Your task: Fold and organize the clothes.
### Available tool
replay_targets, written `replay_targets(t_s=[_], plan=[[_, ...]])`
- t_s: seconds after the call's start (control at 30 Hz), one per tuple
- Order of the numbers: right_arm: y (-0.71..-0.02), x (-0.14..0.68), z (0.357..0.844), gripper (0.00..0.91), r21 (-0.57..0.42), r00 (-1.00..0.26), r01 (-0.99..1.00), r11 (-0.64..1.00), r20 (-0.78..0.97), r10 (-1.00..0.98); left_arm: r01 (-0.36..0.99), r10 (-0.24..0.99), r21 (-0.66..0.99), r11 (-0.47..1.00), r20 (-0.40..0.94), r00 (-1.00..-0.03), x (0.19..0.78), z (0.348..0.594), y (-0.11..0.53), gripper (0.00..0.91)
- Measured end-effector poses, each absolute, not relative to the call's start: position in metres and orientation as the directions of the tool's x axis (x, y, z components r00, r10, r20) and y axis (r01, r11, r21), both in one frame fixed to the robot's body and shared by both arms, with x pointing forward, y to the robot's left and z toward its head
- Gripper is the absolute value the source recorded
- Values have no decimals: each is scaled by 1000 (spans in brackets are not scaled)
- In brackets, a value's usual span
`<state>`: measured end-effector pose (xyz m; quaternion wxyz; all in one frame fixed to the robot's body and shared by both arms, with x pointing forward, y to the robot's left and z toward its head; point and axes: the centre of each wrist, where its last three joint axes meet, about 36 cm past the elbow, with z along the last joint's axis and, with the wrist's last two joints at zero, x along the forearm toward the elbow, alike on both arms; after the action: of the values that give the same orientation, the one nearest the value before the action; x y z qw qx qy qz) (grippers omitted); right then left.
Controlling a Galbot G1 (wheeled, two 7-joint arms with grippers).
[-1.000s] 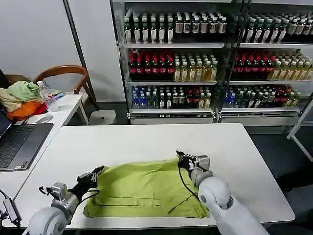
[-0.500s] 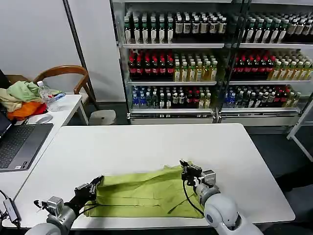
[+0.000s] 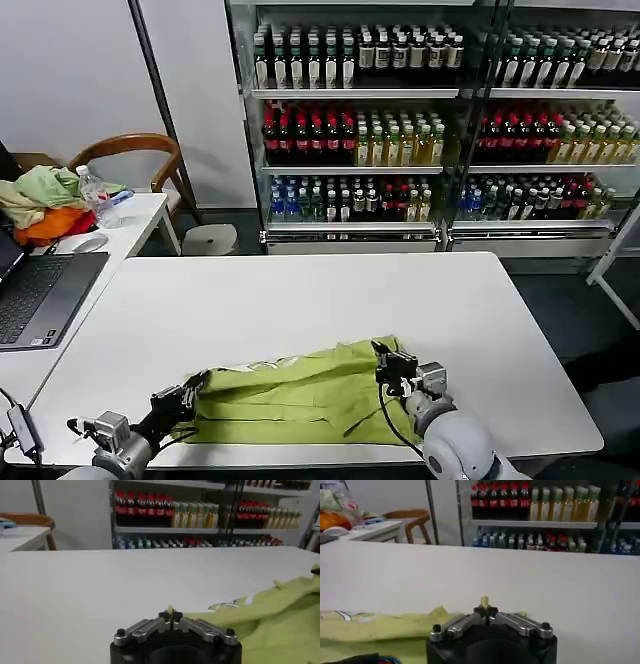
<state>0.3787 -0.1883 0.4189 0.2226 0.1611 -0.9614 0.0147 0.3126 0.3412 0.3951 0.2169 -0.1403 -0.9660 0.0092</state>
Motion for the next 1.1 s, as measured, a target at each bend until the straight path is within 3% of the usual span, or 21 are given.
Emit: replay_targets(t_s=[1.07,1.1], plan=[[-192,359,421,0,34,-840,-328,944,447,-308,259,267,-80,963,431,-862,310,392,343,50],[-191,358,420,0,34,-838,-330,943,450,-309,258,267,-79,963,434,-861,310,392,343,443]])
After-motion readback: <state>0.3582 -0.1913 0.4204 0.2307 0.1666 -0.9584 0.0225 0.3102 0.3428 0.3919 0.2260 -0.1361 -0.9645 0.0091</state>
